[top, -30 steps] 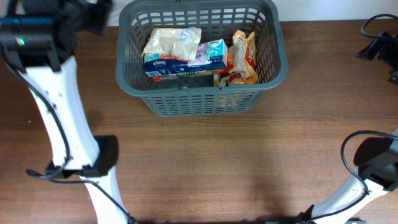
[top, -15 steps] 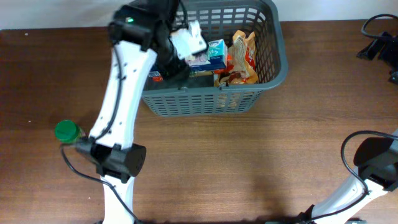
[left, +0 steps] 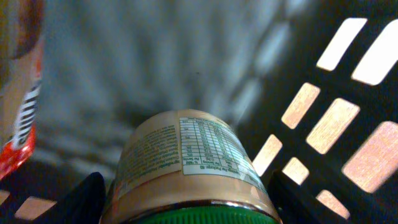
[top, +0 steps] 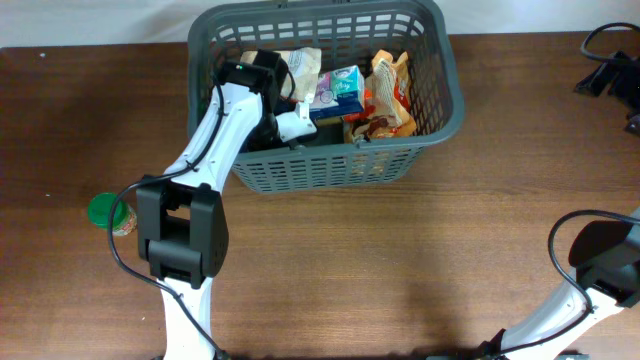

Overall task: Pack container
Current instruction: 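Lower the green-lidded jar into the basket with the left gripper, then release the jar and move the left gripper back toward the remaining jar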

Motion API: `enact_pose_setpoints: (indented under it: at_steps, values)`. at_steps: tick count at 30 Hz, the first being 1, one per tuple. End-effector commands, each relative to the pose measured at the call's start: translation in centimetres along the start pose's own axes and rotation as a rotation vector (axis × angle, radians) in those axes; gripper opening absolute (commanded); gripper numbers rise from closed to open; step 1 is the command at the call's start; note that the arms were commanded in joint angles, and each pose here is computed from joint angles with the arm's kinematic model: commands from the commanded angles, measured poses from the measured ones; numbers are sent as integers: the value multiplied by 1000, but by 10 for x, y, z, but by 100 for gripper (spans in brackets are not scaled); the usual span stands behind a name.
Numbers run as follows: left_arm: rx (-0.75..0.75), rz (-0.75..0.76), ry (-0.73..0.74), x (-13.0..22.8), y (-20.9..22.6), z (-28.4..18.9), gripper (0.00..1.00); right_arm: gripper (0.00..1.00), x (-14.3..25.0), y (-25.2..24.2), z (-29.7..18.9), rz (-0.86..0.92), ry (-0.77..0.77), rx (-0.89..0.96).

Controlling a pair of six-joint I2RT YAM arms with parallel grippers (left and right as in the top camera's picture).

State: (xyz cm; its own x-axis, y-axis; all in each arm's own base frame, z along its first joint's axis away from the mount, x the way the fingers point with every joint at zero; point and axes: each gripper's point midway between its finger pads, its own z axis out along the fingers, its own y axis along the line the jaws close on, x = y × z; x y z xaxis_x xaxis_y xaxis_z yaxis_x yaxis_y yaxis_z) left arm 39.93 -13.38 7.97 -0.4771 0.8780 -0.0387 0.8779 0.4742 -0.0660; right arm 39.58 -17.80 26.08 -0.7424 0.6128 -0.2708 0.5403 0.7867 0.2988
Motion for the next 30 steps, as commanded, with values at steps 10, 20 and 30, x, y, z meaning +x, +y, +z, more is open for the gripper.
enact_pose_setpoints:
  at_steps: [10,20,30]
  values:
    - [-236,-266,-275,-29,21,-161,99,99,0,2,-5,8,-9,-10]
    - [-534,-603,-415,73,31,-288,99,99,0,2,-5,8,-9,-10]
    - [-327,-1209,-348,237,83,-238,99,99,0,2,-5,8,-9,-10]
